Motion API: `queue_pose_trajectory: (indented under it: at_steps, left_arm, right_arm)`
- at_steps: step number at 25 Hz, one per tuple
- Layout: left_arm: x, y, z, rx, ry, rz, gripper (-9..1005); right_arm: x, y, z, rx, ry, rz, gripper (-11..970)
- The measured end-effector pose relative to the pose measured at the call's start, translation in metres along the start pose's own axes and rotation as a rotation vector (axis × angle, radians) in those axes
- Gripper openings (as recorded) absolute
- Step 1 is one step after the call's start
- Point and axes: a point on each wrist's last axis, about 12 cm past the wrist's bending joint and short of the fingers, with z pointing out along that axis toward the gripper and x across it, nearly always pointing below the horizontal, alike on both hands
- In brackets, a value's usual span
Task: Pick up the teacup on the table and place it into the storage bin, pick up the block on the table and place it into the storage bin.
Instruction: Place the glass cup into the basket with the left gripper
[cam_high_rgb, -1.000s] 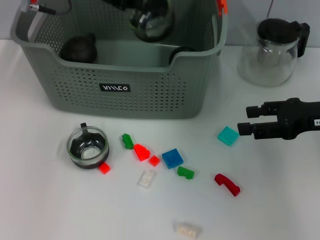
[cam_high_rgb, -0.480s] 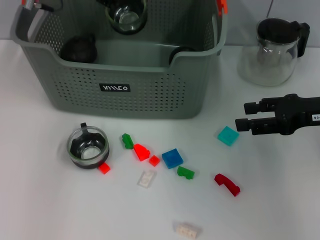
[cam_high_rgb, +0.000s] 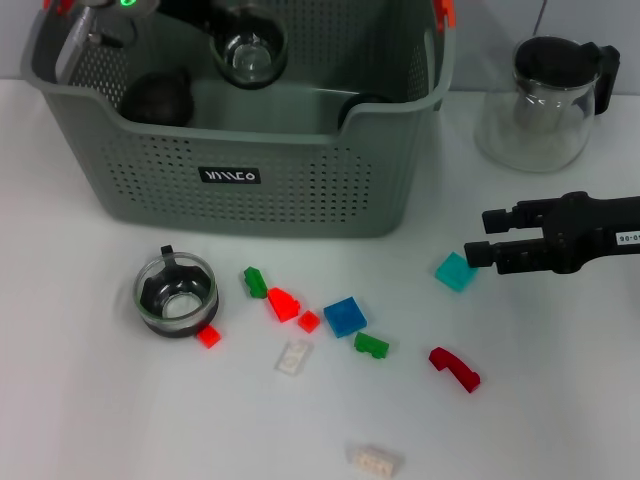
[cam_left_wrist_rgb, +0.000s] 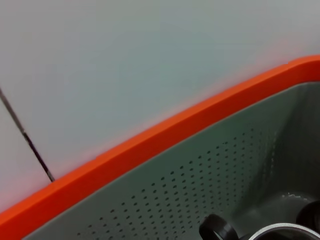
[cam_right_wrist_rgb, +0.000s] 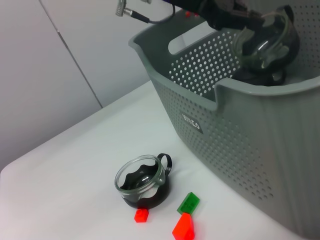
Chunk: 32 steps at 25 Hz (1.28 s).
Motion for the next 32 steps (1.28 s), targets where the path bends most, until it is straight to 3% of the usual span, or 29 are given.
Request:
queue_pose_trajectory:
  at_steps: [7,32]
  left_arm:
    - [0.004,-0.008,0.006,-0.026,0.030,0.041,92]
    - [0.008,-0.015,0.009,-0.016,0.055,0.050,117]
  right_arm:
    - [0.000,0.000,0.000,0.000,0.002,-0.006,749]
    - [0.000,0.000,0.001,0.002,0.004,-0.012,749]
